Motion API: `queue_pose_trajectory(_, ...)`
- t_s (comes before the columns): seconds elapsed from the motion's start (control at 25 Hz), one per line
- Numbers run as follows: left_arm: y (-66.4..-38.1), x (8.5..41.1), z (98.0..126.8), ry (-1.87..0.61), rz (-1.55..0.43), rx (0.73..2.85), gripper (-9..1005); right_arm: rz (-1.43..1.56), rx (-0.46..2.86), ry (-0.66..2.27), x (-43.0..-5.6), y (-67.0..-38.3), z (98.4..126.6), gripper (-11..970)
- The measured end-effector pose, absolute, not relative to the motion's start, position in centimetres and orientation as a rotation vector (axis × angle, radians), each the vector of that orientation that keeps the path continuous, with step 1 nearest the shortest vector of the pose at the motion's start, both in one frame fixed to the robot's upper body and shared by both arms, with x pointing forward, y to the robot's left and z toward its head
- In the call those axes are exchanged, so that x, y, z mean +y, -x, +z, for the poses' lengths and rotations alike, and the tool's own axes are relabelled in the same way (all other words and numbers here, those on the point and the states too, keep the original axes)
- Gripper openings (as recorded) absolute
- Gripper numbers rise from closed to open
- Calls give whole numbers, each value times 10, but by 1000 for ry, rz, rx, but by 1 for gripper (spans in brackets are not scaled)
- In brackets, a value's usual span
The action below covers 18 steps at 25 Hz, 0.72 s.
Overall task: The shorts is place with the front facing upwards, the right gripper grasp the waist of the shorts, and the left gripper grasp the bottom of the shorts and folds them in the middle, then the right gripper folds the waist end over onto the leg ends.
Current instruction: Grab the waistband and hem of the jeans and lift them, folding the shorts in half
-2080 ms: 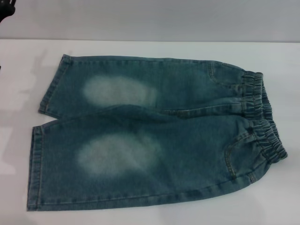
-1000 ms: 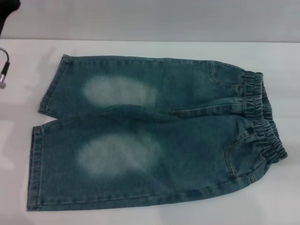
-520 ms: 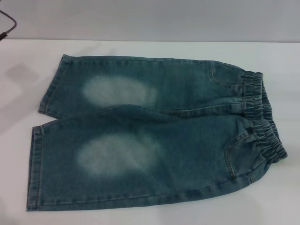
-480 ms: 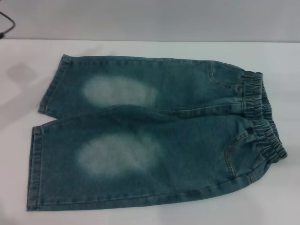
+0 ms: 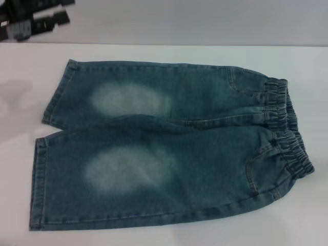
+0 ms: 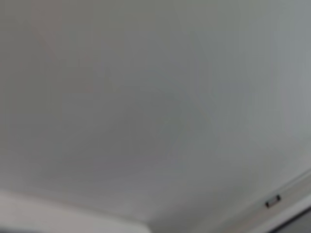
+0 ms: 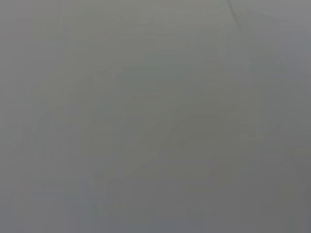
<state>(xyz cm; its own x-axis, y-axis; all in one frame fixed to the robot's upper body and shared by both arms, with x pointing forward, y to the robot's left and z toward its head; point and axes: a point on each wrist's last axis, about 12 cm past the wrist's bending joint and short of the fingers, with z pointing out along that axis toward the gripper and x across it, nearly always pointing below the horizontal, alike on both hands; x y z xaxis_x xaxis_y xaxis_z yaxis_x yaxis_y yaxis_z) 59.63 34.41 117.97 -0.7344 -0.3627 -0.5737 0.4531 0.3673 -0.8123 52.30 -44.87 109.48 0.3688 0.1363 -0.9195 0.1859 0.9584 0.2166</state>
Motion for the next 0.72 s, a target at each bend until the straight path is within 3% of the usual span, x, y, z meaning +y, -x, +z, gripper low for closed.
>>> queue_pose_trajectory(0.32, -575, 358, 1169, -8, -1528, 2117, 766, -88, 1177, -326, -456, -530, 1101, 446)
queue_pose_trajectory(0.72, -552, 374, 1149, 22, -1483, 2372, 765, -164, 1181, -330, -462, -541, 1108, 446)
